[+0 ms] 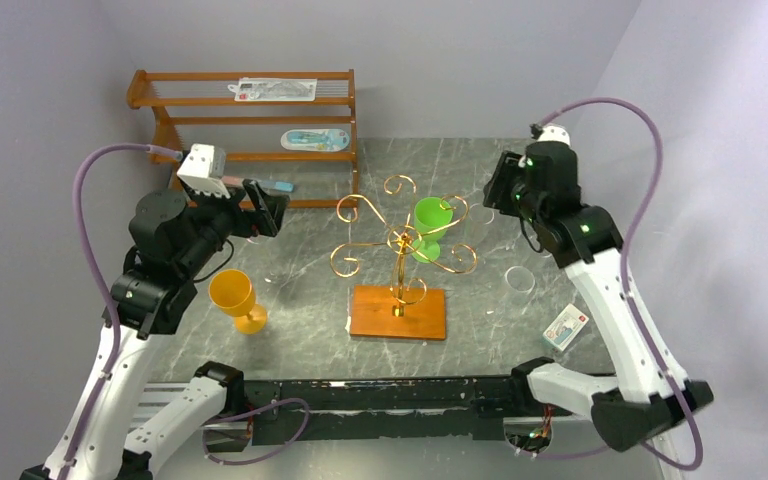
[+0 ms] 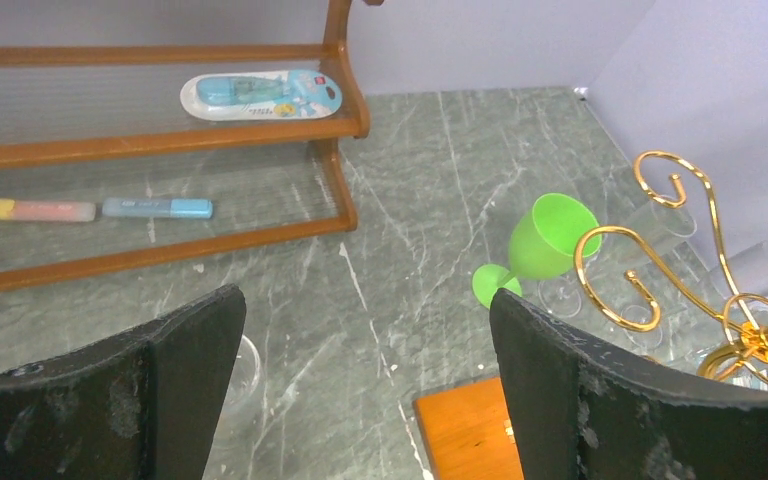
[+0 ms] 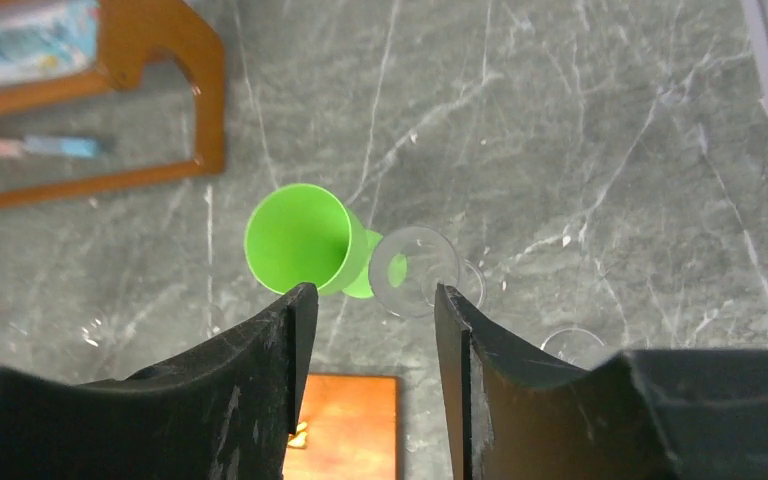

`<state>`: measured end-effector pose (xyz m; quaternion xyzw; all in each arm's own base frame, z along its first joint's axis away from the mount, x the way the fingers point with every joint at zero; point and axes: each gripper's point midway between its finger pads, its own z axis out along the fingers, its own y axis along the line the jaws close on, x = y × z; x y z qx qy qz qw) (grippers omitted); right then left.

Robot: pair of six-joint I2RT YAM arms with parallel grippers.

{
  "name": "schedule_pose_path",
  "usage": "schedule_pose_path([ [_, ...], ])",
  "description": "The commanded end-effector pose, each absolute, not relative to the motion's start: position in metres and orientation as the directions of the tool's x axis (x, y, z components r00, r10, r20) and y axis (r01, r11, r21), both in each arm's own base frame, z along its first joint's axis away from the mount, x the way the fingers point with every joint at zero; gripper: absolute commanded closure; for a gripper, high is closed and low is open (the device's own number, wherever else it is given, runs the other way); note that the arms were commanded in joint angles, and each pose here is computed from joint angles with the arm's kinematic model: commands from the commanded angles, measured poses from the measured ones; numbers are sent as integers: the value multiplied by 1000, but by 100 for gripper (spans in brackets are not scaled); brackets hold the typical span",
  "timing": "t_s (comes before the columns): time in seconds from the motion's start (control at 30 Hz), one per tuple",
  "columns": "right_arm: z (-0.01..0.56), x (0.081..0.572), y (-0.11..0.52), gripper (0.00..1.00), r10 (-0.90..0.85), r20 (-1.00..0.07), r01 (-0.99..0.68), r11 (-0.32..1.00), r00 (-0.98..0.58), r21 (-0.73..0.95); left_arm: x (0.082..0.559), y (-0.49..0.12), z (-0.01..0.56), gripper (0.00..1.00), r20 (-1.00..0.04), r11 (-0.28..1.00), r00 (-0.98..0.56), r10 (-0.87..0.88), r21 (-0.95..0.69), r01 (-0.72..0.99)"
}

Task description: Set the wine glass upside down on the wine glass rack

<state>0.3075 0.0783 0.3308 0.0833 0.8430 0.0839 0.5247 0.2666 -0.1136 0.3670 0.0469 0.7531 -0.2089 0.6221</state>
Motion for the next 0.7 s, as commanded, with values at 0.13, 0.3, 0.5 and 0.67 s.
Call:
schedule_pose_path([
  [0.13, 279, 338, 99, 54, 191, -780, 70, 980, -596, 187, 265, -124, 383, 3, -961, 880, -179, -210, -266, 394],
  [0.3, 256, 347, 103, 54, 171, -750, 94, 985, -638, 145, 269, -127, 380, 3, -962, 881, -196, -190, -255, 399],
  [0.5, 227, 349, 114, 56, 138, -702, 66, 989, -699, 129, 274, -131, 373, 3, -964, 875, -188, -186, -250, 414],
  [0.67, 216, 354, 112, 64, 134, -686, 88, 991, -715, 102, 281, -131, 367, 3, -964, 885, -203, -169, -240, 398],
])
